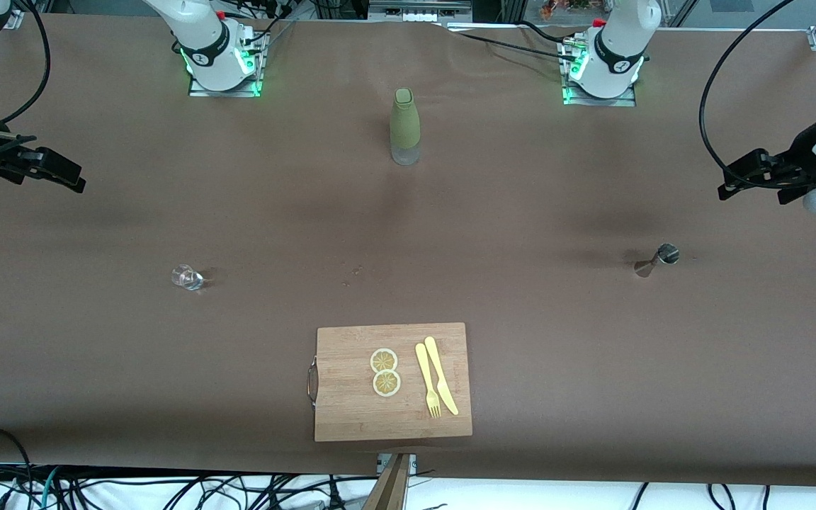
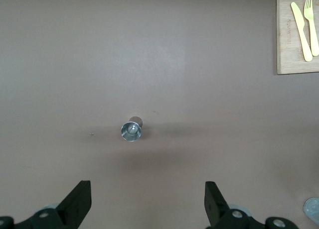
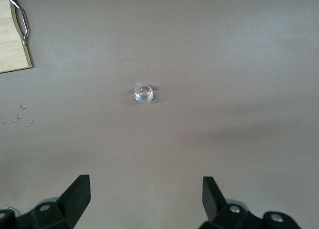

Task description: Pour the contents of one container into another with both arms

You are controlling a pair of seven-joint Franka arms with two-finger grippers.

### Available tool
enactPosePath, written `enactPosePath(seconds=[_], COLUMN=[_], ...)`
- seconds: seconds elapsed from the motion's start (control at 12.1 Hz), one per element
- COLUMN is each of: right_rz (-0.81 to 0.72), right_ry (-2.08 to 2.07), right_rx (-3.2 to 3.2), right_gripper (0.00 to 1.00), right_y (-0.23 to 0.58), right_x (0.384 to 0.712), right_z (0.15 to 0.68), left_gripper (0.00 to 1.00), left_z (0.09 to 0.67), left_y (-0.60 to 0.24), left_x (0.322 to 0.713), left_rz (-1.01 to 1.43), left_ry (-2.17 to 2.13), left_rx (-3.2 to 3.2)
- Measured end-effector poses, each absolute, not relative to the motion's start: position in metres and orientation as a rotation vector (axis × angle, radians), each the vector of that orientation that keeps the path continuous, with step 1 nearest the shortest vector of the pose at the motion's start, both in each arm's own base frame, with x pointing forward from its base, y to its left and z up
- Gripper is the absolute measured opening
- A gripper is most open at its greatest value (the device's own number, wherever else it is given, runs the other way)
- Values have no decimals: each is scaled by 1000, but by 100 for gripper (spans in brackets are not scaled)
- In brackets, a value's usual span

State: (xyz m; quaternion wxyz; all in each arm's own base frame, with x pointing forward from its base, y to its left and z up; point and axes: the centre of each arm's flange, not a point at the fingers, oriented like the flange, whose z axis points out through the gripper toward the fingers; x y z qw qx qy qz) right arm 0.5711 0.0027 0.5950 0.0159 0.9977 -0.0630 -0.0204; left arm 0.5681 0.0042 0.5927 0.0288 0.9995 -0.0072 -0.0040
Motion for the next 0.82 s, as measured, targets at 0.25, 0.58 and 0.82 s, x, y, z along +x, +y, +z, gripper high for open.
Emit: enactPosePath(seconds=[0.25, 0.58, 0.82], right_rz=[-64, -64, -64], right_ry=[-196, -196, -196], right_rx=[3103, 3103, 3103], right_gripper=[100, 100, 100], right_y=[3, 3, 3], right_x=[571, 571, 571], right_z=[595, 595, 595], left_gripper=[100, 100, 100], left_z=[593, 596, 596], left_y=[5, 11, 1], left_x=[562, 560, 560], left_rz=[-60, -61, -75], left_ry=[-9, 127, 129], left_rx=[3083, 3082, 3082])
